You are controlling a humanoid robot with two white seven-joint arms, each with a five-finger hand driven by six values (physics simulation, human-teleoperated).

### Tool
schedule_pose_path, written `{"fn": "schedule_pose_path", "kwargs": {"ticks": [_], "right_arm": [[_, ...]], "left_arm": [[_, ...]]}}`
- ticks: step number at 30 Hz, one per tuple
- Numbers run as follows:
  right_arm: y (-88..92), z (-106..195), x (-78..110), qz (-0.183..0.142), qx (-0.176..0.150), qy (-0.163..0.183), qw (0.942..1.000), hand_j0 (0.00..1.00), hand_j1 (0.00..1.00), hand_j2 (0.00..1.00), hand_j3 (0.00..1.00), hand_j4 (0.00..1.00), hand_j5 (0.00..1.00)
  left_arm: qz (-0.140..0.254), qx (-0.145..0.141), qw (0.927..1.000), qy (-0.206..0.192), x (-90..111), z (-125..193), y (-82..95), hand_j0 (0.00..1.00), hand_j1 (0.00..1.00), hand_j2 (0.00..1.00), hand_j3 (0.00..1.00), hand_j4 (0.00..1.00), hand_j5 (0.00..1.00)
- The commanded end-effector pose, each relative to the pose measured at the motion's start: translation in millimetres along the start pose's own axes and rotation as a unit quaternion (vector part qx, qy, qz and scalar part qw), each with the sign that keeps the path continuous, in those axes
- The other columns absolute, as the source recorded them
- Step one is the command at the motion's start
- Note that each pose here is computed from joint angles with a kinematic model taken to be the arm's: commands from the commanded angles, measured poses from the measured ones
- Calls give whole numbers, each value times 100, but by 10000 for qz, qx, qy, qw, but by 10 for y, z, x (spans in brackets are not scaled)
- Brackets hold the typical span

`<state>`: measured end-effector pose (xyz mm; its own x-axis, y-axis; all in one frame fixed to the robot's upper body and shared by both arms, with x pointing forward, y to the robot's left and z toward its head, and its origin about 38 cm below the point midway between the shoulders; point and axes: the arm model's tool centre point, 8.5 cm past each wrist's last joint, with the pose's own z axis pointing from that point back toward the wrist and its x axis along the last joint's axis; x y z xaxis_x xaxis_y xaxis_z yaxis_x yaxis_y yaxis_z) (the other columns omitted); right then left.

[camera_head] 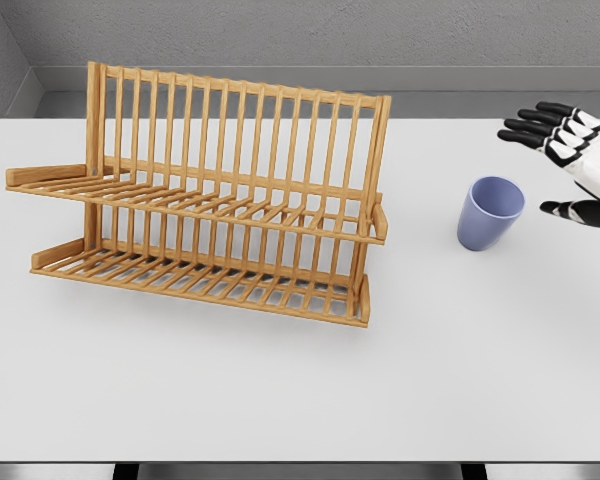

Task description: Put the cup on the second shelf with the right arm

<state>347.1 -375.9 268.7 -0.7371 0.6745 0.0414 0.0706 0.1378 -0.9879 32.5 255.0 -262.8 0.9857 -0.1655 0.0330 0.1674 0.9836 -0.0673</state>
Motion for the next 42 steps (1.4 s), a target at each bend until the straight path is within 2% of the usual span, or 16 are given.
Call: {"fn": "schedule_pose_path", "kwargs": {"ticks": [1,4,6,7,8,9,11,13,16,17,18,25,28,31,35,42], "right_arm": [[-2,-5,7,-29,-11,-15,10000,100,100,100,100,100,100],[-131,19,-63,96,-101,65,9999,100,100,100,100,100,100],[-151,38,-82,170,73,78,9998,100,100,100,100,100,100],[-69,80,-157,217,827,191,9962,100,100,100,100,100,100],[-63,54,-222,330,1526,236,9875,100,100,100,100,100,100],[-7,102,-292,321,1960,351,9795,100,100,100,100,100,100],[27,155,-383,319,2351,493,9702,100,100,100,100,100,100],[23,156,-403,413,2996,503,9518,100,100,100,100,100,100],[-3,-31,-437,488,3088,386,9491,100,100,100,100,100,100],[121,-204,-421,437,3335,203,9415,100,100,100,100,100,100],[169,-298,-430,419,3386,129,9399,100,100,100,100,100,100],[120,-674,-408,489,3178,-106,9469,100,100,100,100,100,100],[224,-704,-413,389,3224,-120,9457,100,100,100,100,100,100],[232,-736,-446,364,3221,-93,9460,100,100,100,100,100,100],[314,-654,-598,215,3326,149,9427,100,100,100,100,100,100],[315,-724,-625,175,3249,166,9454,100,100,100,100,100,100]], "left_arm": [[1,-1,10000,0,0,0,0,100,100,100,100,100,100],[1,-1,10000,0,0,0,0,100,100,100,100,100,100],[1,-1,10000,0,0,0,0,100,100,100,100,100,100],[1,-1,10000,0,0,0,0,100,100,100,100,100,100],[1,-1,10000,0,0,0,0,100,100,100,100,100,100],[1,-1,10000,0,0,0,0,100,100,100,100,100,100],[1,-1,10000,0,0,0,0,100,100,100,100,100,100],[1,-1,10000,0,0,0,0,100,100,100,100,100,100],[1,-1,10000,0,0,0,0,100,100,100,100,100,100],[1,-1,10000,0,0,0,0,100,100,100,100,100,100],[1,-1,10000,0,0,0,0,100,100,100,100,100,100],[1,-1,10000,0,0,0,0,100,100,100,100,100,100],[1,-1,10000,0,0,0,0,100,100,100,100,100,100],[1,-1,10000,0,0,0,0,100,100,100,100,100,100],[1,-1,10000,0,0,0,0,100,100,100,100,100,100],[1,-1,10000,0,0,0,0,100,100,100,100,100,100]]}}
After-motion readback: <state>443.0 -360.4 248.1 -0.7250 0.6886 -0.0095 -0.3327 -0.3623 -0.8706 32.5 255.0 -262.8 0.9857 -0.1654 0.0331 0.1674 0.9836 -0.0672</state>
